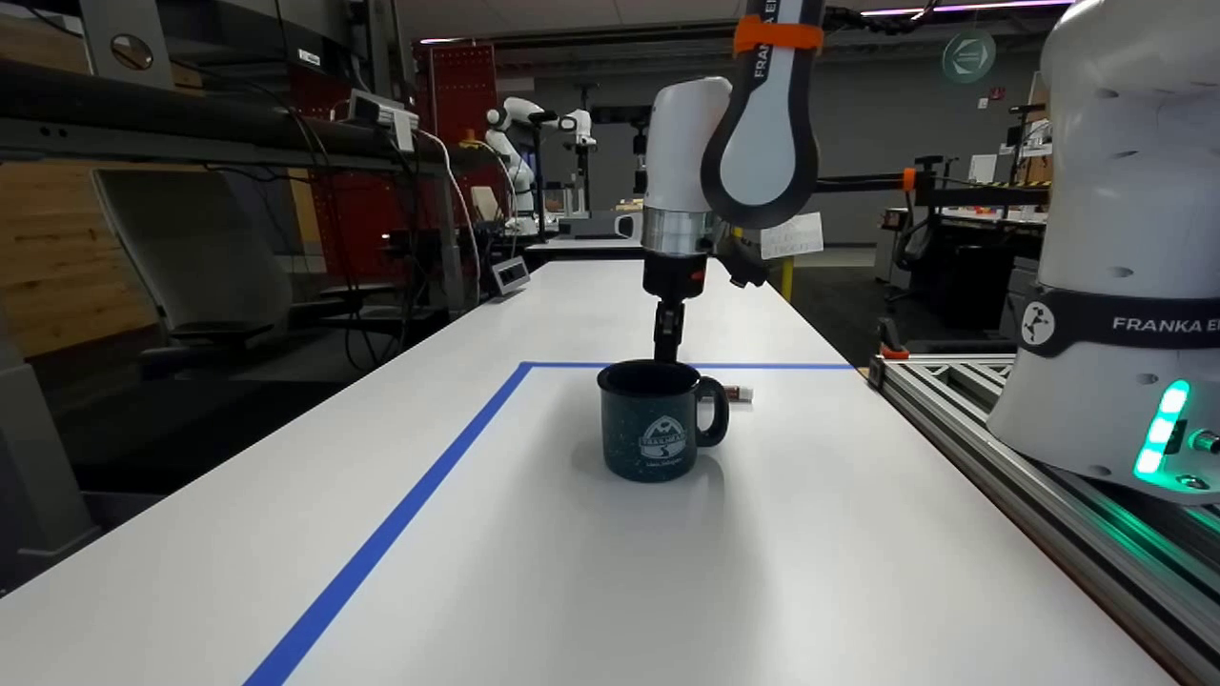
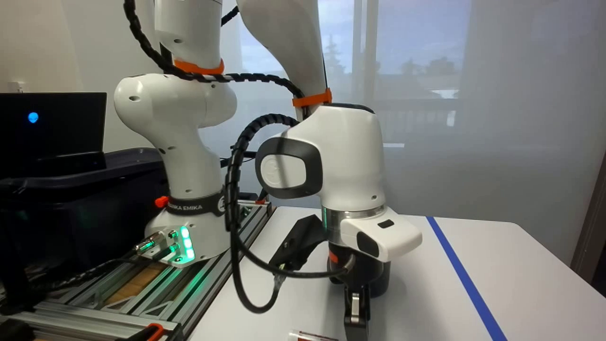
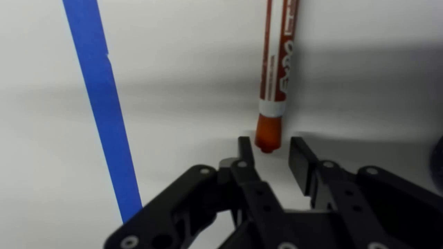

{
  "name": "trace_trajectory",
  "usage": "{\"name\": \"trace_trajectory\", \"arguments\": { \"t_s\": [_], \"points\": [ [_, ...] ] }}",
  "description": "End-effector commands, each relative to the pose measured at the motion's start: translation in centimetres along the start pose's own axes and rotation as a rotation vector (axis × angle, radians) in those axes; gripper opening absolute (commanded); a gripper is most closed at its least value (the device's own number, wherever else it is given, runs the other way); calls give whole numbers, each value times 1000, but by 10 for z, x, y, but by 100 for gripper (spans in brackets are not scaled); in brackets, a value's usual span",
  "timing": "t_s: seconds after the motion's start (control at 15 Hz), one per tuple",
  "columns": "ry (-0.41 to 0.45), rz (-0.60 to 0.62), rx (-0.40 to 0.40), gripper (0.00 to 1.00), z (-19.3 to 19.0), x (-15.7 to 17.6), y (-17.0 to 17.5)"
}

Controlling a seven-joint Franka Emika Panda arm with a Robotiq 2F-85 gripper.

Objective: Remove the marker from the mug

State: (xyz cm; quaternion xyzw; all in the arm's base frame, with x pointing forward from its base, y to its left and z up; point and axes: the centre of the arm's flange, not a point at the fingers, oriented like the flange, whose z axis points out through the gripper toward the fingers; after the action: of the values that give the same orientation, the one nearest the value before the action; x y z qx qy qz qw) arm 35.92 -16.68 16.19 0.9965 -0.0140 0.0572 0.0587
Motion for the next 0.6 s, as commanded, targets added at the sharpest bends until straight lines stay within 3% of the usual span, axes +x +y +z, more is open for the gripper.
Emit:
{"name": "trace_trajectory", "arguments": {
  "t_s": [0.0,0.27,0.53],
  "points": [
    [60,28,18,68,-34,-15,-11],
    [93,101,52,99,-87,-9,-18],
    [55,138,87,100,-135,7,-34]
  ]
}}
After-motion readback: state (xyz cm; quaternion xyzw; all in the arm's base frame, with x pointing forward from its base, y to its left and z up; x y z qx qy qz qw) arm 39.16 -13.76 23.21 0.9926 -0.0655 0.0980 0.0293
